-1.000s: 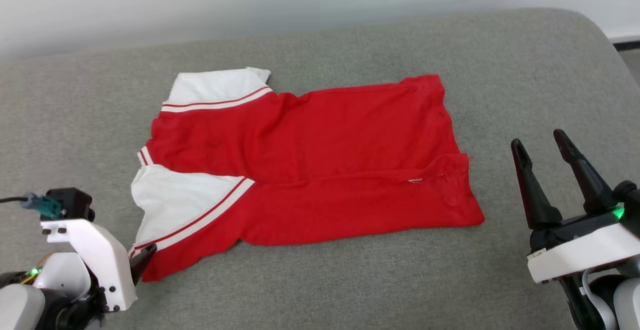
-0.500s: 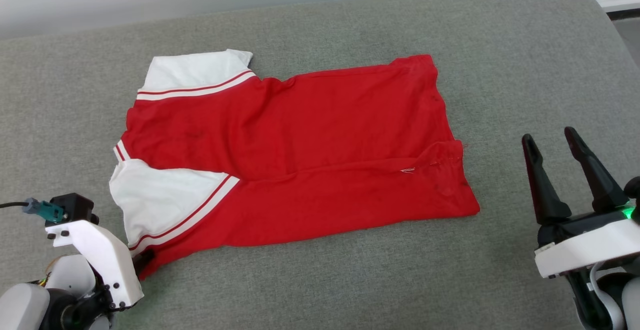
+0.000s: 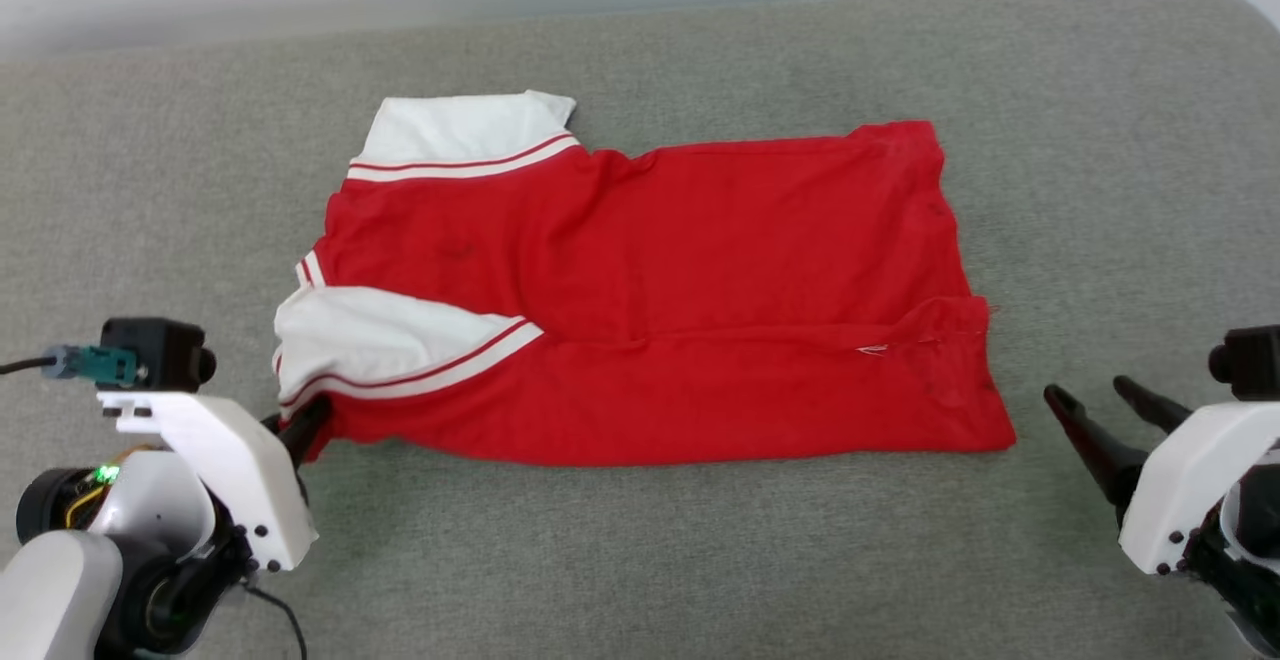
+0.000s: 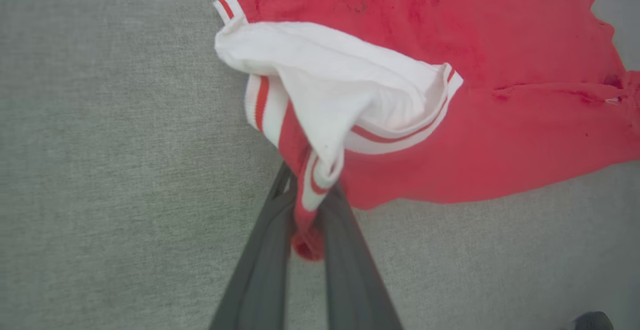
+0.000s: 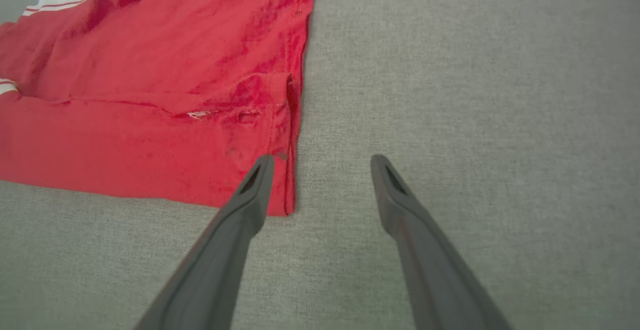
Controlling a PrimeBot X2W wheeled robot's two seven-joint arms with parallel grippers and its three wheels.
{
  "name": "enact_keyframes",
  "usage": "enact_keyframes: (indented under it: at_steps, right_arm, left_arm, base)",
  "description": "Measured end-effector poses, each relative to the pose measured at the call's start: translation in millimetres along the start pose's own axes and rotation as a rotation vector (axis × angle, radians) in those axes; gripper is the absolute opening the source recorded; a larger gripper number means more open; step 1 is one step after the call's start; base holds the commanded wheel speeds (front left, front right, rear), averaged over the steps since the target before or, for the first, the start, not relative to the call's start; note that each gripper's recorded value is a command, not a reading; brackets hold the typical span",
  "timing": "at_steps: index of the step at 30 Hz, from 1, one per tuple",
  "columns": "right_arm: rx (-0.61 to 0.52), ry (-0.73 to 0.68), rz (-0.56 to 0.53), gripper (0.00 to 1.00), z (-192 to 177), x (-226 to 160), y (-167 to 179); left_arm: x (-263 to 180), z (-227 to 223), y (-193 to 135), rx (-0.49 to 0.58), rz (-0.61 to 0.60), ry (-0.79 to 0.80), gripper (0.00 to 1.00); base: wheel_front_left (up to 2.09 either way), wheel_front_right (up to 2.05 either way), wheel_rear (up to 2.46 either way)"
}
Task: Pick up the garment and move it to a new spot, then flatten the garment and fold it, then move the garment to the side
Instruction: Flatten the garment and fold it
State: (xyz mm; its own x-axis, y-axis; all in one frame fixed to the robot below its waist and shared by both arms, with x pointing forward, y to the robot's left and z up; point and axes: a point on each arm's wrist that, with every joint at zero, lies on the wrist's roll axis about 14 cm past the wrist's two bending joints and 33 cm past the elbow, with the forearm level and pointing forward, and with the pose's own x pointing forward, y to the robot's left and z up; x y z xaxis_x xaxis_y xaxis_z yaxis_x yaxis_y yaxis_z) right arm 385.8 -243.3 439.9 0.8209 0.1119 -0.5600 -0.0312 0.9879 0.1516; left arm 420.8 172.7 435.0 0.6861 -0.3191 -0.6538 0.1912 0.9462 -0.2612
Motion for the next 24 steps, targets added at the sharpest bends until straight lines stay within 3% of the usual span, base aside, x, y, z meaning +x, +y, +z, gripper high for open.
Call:
enact_keyframes:
  at_steps: [3, 11, 12, 13, 14, 24]
  right_arm:
    - [-0.015, 0.207, 0.054, 1.00, -22, 23, 14]
    - [0.013, 0.383, 0.128, 1.00, -50, 60, 39]
    - [0.012, 0.401, 0.132, 0.80, -54, 62, 40]
    - [0.012, 0.404, 0.139, 0.24, -53, 64, 42]
    - [0.011, 0.407, 0.142, 0.00, -54, 65, 44]
    - [-0.035, 0.330, 0.176, 0.00, -35, 56, 57]
  left_arm:
    - [1, 11, -7, 0.033, -0.012, -0.031, 0.00]
    - [12, -1, -6, 0.015, -0.014, -0.001, 0.00]
    - [12, -2, -5, 0.012, -0.012, 0.003, 0.00]
    - [12, -4, -3, 0.008, -0.009, 0.007, 0.00]
    - [13, -5, -3, 0.003, -0.007, 0.007, 0.00]
    - [2, -1, -3, -0.008, 0.000, -0.036, 0.00]
  base:
    - [0.00, 0.00, 0.00]
    - [0.00, 0.00, 0.00]
    - [0.00, 0.00, 0.00]
    - [0.00, 0.00, 0.00]
    - [0.00, 0.00, 0.00]
    - [0.00, 0.00, 0.00]
